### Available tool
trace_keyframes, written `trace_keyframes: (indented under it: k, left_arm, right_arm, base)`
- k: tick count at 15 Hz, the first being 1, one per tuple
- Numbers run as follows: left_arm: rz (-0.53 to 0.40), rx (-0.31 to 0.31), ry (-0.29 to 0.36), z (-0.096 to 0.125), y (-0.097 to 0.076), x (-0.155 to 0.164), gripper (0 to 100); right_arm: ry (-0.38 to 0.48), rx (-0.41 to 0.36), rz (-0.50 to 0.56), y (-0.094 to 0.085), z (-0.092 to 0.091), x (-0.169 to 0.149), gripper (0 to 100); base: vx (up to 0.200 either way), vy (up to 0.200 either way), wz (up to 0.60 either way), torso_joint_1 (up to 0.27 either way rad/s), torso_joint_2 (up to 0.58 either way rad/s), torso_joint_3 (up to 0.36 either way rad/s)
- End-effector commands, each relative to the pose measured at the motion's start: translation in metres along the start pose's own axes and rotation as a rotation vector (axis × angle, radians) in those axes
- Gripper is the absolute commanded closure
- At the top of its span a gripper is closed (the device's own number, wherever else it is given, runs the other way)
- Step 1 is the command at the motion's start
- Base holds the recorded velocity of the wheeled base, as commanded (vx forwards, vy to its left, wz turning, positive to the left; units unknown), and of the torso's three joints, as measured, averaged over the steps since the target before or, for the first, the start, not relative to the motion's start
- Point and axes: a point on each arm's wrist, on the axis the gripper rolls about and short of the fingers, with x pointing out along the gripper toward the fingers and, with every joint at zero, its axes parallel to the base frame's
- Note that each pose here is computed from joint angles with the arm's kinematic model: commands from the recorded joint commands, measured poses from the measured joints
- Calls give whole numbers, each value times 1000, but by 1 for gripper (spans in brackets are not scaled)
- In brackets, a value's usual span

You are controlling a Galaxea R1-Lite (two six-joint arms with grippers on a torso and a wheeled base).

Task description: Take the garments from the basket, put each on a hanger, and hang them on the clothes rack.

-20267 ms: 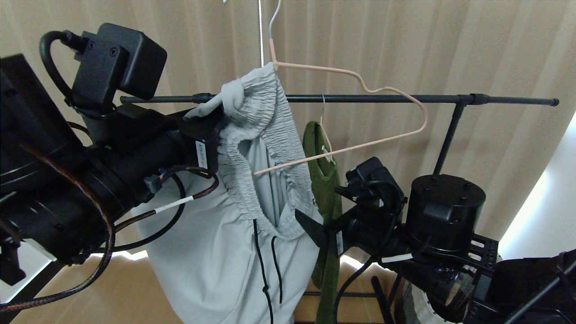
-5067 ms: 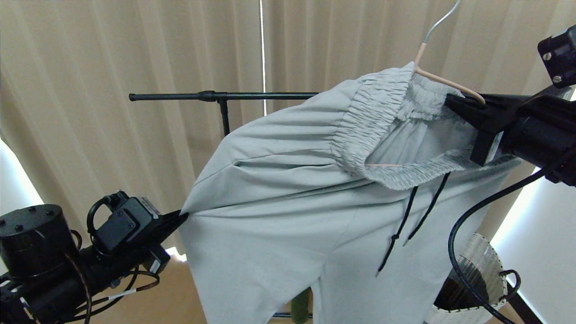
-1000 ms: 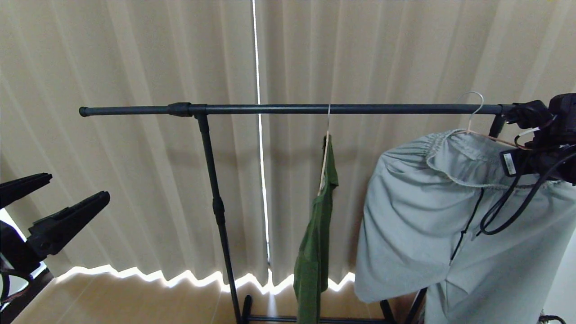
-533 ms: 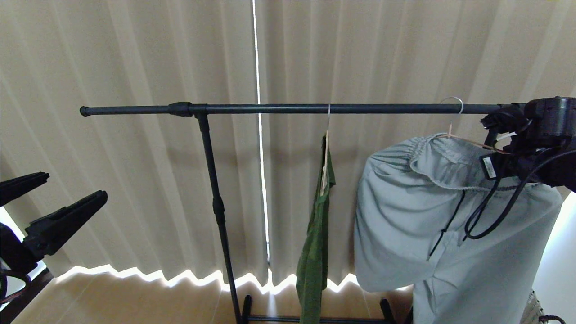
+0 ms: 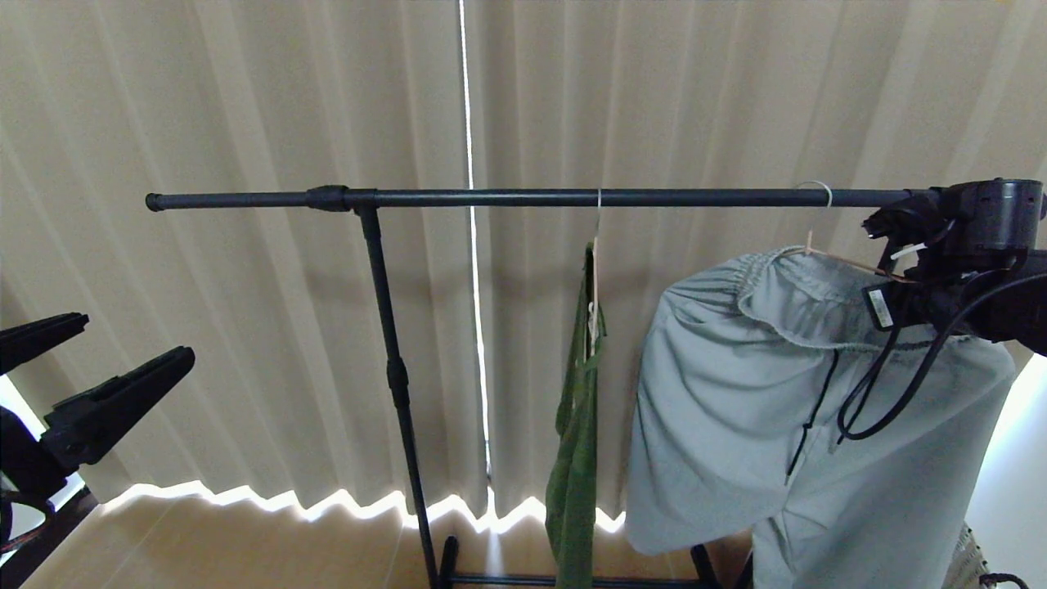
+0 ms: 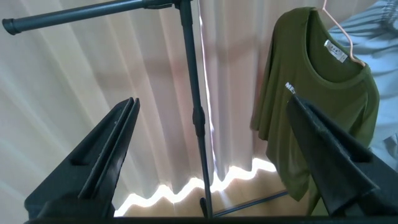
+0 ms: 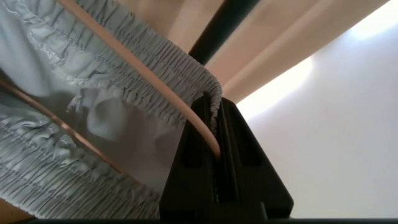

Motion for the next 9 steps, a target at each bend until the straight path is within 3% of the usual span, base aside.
trace_keyframes:
  k: [1,9]
  left_arm:
    - [0,-1,3,0,0,1,0]
    - [2,0,2,0,0,0,0]
  right_arm:
    - [1,-2,2,1,0,0,100]
    - [3,-15,20,9,0,2,100]
  base:
    - [0,0,0,0,0,0]
    - [0,0,0,0,0,0]
